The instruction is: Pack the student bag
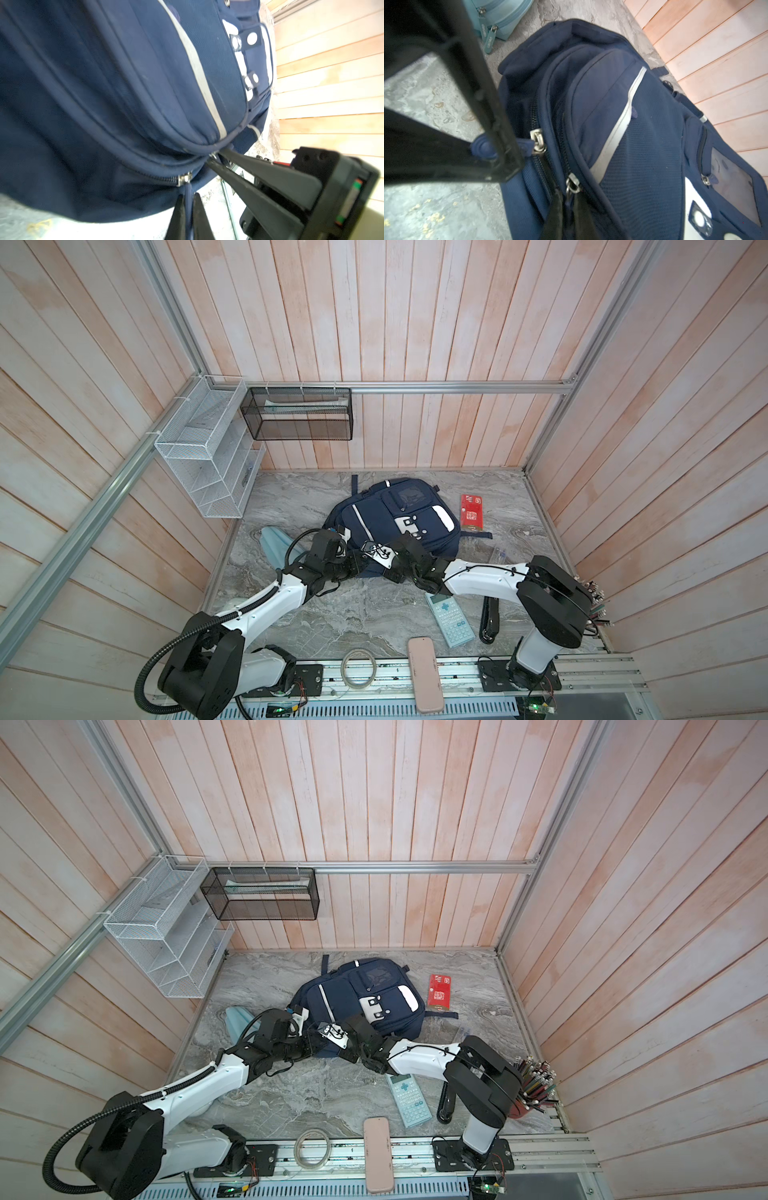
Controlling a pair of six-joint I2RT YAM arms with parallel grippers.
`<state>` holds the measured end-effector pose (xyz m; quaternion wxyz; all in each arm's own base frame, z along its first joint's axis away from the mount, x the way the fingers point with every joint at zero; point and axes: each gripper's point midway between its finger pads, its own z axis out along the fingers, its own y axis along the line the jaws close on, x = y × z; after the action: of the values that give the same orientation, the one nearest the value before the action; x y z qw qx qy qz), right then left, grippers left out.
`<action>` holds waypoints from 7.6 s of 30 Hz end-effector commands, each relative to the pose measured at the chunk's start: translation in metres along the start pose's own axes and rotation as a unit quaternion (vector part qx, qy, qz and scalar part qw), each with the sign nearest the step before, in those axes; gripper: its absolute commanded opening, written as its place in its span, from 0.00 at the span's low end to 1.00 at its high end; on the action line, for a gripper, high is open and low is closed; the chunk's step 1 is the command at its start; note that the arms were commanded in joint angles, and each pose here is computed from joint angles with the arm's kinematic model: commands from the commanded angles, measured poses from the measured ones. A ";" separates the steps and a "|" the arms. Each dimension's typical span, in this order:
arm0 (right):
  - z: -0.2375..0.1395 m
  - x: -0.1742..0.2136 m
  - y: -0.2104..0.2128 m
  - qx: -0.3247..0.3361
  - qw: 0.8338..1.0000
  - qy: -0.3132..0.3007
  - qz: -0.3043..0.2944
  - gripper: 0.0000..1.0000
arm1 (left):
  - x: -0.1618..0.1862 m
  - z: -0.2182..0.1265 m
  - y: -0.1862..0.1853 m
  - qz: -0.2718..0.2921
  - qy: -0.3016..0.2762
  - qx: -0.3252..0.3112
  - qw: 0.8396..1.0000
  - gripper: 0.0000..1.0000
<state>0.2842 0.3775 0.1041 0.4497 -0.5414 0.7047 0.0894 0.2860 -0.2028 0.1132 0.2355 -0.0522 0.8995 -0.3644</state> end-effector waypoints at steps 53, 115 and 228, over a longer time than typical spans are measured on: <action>-0.004 -0.048 -0.036 -0.049 0.995 0.031 0.086 0.60 | -0.030 -0.020 0.019 0.042 -0.113 -0.036 0.992 0.32; -0.026 -0.097 -0.098 -0.020 0.988 -0.078 0.130 0.00 | -0.058 0.015 -0.041 0.149 -0.160 -0.038 0.975 0.09; -0.007 -0.030 -0.026 0.031 0.999 0.008 -0.032 0.47 | -0.003 -0.020 -0.045 0.076 -0.028 0.056 0.995 0.00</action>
<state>0.2942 0.3800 0.1376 0.4572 -0.5358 0.7051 0.0816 0.2722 -0.2103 0.1399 0.2687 0.0048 0.8906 -0.3669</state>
